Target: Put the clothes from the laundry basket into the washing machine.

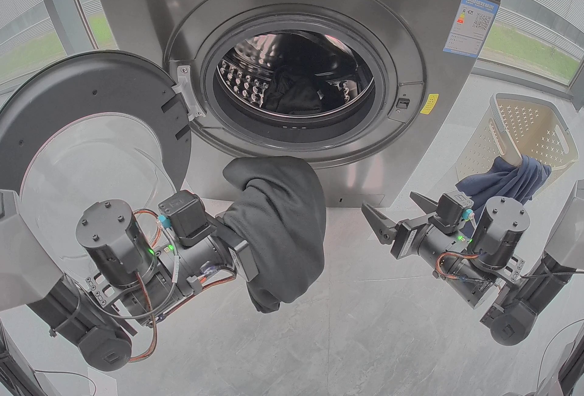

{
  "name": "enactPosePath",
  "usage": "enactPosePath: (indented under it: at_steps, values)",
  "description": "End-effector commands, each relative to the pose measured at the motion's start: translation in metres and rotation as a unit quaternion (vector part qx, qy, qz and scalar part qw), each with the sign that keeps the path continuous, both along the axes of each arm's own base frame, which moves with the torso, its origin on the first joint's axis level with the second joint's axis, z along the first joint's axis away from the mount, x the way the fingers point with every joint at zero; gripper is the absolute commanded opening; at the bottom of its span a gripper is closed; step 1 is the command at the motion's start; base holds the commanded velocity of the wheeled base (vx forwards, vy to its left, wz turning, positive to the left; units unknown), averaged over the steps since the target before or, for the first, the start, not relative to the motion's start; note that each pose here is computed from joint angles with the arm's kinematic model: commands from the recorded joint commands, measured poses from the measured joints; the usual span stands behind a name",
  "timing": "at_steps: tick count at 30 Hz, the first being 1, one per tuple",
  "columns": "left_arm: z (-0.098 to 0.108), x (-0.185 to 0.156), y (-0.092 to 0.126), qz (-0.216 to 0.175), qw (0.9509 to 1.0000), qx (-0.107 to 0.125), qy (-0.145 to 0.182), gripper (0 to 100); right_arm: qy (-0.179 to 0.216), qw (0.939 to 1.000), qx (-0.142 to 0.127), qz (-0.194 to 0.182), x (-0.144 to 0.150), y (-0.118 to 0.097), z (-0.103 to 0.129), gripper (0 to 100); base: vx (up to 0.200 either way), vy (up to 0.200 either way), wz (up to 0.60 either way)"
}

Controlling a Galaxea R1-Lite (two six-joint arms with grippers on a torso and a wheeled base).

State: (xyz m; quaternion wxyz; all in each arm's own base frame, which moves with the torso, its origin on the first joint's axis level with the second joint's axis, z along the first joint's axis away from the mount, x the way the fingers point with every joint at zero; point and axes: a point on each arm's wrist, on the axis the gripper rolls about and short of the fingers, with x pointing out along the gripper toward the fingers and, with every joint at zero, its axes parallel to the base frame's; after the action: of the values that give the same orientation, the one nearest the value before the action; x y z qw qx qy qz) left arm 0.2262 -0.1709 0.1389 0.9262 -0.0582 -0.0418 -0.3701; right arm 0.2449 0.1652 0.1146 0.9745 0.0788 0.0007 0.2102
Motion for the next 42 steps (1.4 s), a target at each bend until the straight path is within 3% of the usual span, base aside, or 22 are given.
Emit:
enactPosePath:
  at_steps: [1, 9, 16, 20, 26, 31, 37, 42]
  values:
    - [0.002, -0.006, 0.002, -0.004, 1.0, 0.001, -0.004, 0, 0.017, 0.9998, -0.009, -0.006, 0.004, 0.004, -0.013, 100, 0.0, 0.0, 0.0]
    - [-0.008, -0.016, 0.0, -0.016, 0.9996, 0.02, 0.011, 0, 0.019, 0.9998, -0.008, -0.006, 0.004, 0.004, -0.014, 100, 0.0, 0.0, 0.0]
    - [-0.007, -0.014, -0.003, -0.015, 0.9997, 0.016, 0.01, 0, 0.019, 0.9998, -0.009, -0.005, 0.003, 0.004, -0.014, 100, 0.0, 0.0, 0.0]
    - [-0.005, -0.012, -0.004, -0.013, 0.9998, 0.013, 0.006, 0, 0.018, 0.9998, -0.008, -0.003, 0.002, 0.005, -0.013, 100, 0.2, 0.0, 0.0]
    - [-0.014, -0.012, -0.005, -0.013, 0.9993, 0.033, 0.011, 0, 0.017, 0.9998, -0.007, -0.003, 0.002, 0.005, -0.013, 100, 0.2, 0.0, 0.0]
    - [-0.015, -0.011, -0.005, -0.014, 0.9992, 0.036, 0.012, 0, 0.017, 0.9998, -0.007, -0.003, 0.002, 0.005, -0.013, 100, 0.2, 0.0, 0.0]
    - [-0.015, -0.011, -0.006, -0.014, 0.9992, 0.035, 0.013, 0, 0.018, 0.9998, -0.008, -0.003, 0.002, 0.006, -0.013, 100, 0.0, 0.0, 0.0]
    - [-0.016, -0.011, -0.005, -0.014, 0.9991, 0.037, 0.012, 0, 0.017, 0.9998, -0.007, 0.0, 0.002, 0.007, -0.013, 100, 0.0, 0.2, 0.0]
